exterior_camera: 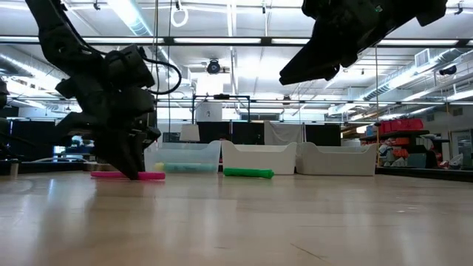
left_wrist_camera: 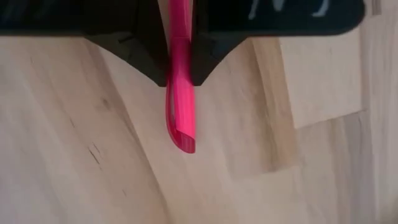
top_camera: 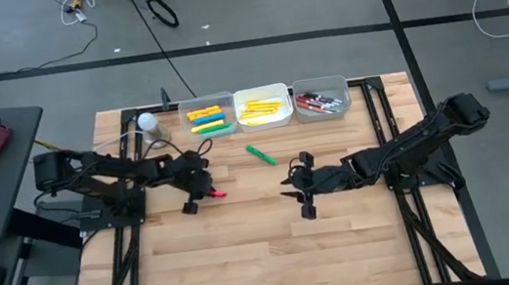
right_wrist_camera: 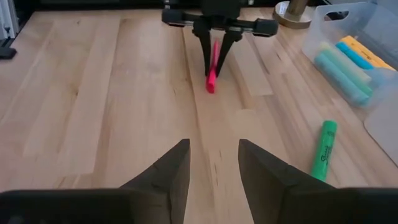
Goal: Pick & Place Markers
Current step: Put the pink pen into the white bin, then put the green highlighter pen into the transparent bin
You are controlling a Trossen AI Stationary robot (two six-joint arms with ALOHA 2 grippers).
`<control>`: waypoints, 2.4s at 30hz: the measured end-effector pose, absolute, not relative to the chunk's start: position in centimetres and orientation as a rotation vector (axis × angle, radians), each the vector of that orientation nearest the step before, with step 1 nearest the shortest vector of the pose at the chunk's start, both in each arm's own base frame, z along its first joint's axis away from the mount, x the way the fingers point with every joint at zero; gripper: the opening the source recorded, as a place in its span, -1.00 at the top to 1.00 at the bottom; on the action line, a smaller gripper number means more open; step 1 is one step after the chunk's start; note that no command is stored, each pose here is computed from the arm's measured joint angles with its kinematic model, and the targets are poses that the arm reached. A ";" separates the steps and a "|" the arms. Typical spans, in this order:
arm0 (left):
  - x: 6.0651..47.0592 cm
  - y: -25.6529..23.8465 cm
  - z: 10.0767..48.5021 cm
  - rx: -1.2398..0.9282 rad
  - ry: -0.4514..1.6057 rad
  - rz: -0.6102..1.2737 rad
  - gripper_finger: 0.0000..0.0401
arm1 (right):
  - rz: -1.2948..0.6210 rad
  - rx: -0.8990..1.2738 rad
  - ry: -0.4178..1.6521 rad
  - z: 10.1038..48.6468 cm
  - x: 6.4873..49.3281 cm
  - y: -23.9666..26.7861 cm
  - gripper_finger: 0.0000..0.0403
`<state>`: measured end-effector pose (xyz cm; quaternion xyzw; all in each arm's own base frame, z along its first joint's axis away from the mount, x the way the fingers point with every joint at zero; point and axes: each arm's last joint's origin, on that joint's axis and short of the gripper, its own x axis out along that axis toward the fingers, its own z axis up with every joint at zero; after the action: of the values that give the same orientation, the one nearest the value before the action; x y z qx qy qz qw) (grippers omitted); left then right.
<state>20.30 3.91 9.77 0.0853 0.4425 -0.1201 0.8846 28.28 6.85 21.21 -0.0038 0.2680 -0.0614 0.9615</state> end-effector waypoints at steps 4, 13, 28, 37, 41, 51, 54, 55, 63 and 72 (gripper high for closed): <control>21.8 3.8 10.6 0.152 0.890 -0.217 0.76 | -0.111 -0.024 0.578 21.1 27.8 7.2 0.32; 28.1 4.6 16.9 0.155 0.676 -0.126 0.75 | -0.089 -0.035 0.645 21.6 26.2 7.8 0.32; 42.9 18.3 20.2 0.317 0.450 0.043 0.74 | -0.135 -0.026 0.619 23.2 24.7 7.7 0.32; 42.1 26.3 18.5 0.251 0.635 0.153 0.72 | -0.150 0.023 0.637 23.0 24.5 7.8 0.32; 40.6 28.0 18.4 0.189 0.670 0.146 0.72 | -0.151 0.025 0.636 23.0 24.5 7.8 0.32; 38.9 28.1 16.7 0.187 0.903 0.144 0.68 | -0.191 -0.023 0.618 23.1 24.6 7.6 0.32; 38.8 28.0 16.6 0.182 0.918 0.142 0.67 | -0.193 -0.023 0.615 23.1 24.6 7.5 0.32; 38.8 28.0 16.6 0.183 0.917 0.141 0.66 | -0.192 -0.026 0.615 23.1 24.6 7.5 0.32; 39.2 28.1 17.0 0.173 0.857 0.147 0.38 | -0.192 -0.024 0.614 23.1 24.6 7.5 0.32; 40.3 27.3 18.6 0.151 0.730 0.133 0.23 | -0.193 -0.022 0.614 23.1 24.6 7.5 0.32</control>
<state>40.31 27.30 18.64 0.0736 0.3562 0.0648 0.9293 24.62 7.54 23.12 -0.0106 0.3018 -0.0950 0.9486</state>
